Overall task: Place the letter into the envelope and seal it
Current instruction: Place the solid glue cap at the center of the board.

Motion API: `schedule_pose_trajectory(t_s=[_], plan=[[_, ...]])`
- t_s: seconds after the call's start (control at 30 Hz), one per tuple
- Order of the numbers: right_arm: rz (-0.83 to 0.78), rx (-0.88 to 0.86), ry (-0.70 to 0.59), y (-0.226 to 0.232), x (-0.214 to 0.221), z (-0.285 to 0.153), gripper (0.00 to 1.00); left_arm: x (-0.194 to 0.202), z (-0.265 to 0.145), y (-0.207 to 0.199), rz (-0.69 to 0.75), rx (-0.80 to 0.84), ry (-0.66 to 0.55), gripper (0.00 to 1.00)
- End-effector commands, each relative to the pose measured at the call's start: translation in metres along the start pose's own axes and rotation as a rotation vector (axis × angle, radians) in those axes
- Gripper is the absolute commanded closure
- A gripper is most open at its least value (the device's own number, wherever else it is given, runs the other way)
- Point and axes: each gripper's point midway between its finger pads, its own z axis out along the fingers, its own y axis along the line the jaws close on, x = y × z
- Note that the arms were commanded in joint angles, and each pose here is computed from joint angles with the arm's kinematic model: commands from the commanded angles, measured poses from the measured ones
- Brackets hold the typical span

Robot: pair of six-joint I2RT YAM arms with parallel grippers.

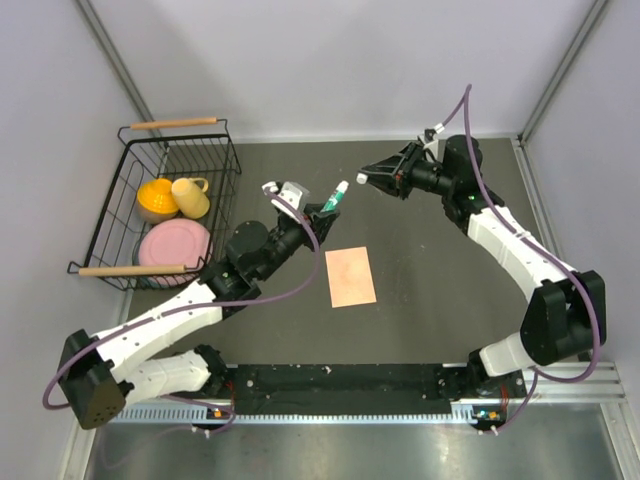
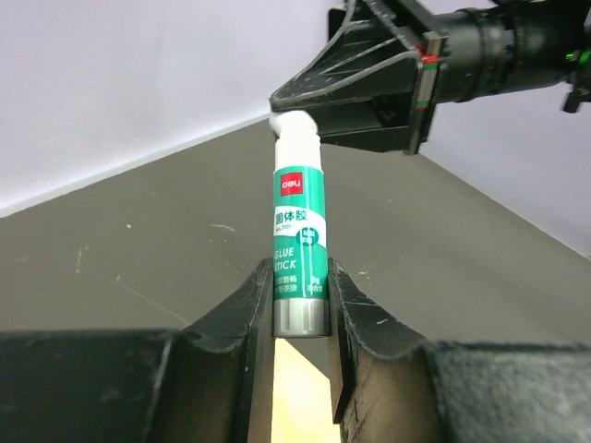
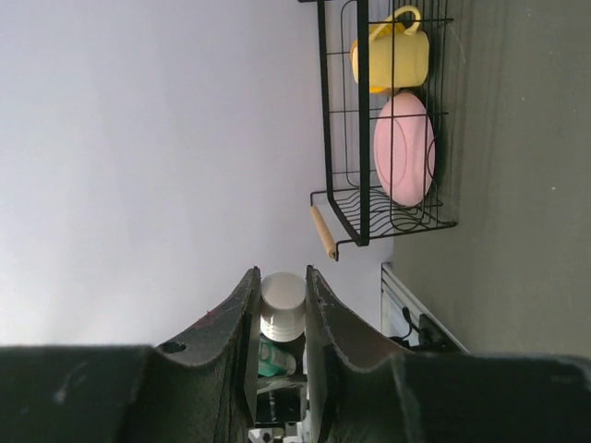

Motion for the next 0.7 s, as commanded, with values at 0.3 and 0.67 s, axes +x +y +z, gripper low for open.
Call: schedule_pose_trajectory(t_s=[0.3,0.67], plan=[[0.039,0.034,-0.043,0.007,0.004,-0.009,0.96,-0.015,0.020,-0.006,0.089,-0.023,-0.090,1.00],[-1.147,0.240,0.263,-0.067,0.041,-0.049,1.00,-0.018,-0.044,0.027,0.039,0.061,0.054,1.00]])
